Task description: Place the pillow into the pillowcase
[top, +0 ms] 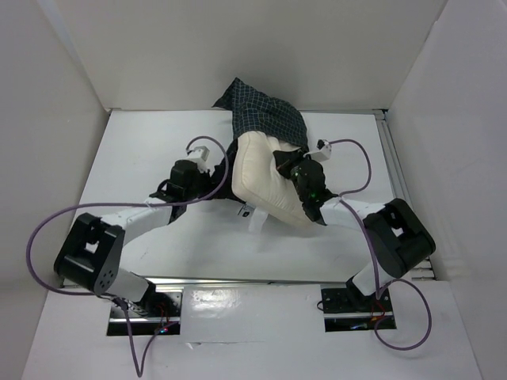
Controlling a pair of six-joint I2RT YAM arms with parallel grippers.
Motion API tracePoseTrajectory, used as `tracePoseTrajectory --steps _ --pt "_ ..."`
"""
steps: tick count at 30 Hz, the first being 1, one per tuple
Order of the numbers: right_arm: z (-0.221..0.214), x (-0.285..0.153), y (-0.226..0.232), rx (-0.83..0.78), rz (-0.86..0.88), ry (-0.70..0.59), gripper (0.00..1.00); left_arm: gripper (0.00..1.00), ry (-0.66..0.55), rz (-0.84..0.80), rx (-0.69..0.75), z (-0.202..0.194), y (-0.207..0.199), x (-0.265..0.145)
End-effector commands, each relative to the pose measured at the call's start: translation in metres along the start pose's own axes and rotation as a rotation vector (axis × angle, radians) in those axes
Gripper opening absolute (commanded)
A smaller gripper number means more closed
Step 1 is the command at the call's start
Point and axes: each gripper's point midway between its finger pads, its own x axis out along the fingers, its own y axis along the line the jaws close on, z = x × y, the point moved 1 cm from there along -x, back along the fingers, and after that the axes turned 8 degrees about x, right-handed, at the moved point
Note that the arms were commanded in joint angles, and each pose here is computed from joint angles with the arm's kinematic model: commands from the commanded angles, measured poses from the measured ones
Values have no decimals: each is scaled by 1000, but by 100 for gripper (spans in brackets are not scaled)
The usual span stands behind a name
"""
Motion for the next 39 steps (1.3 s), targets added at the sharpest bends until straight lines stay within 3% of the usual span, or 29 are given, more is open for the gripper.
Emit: tracePoseTrajectory --steps 1,4,6,7,8,9,15,16,21,23,26,28,32,39 --pt "46 -7 68 118 203 -112 0 100 -110 -191 118 44 -38 17" --pt "50 -6 61 124 193 -112 0 98 -76 -164 109 45 -32 44" --pt "48 -6 58 120 183 -107 0 68 -85 -216 103 54 -43 52" --pt "50 -5 52 117 171 -111 0 44 -75 -233 93 54 -46 55" --pt "50 -5 52 117 171 -111 0 9 -58 -251 93 50 -48 60" --pt "50 -5 52 117 171 -111 0 0 -61 -269 96 53 -51 59" --pt "43 24 43 78 134 -167 0 0 -47 -384 114 24 -99 15" --pt "40 31 54 47 147 -179 0 0 -108 -383 129 37 -109 -3" --pt "26 51 59 -115 110 -315 0 0 -75 -408 164 21 -136 -46" --pt "19 53 52 -216 97 -347 0 0 -42 -409 159 11 -139 -58" --pt "11 58 54 -229 97 -378 0 0 -43 -443 159 11 -147 -81" --pt "2 63 50 -347 78 -390 0 0 -47 -470 162 14 -151 -94" --pt "-2 58 61 -476 59 -563 0 0 3 -481 166 1 -149 -110" --pt "15 84 54 -570 -177 -811 0 0 90 -594 132 -21 -164 -135"
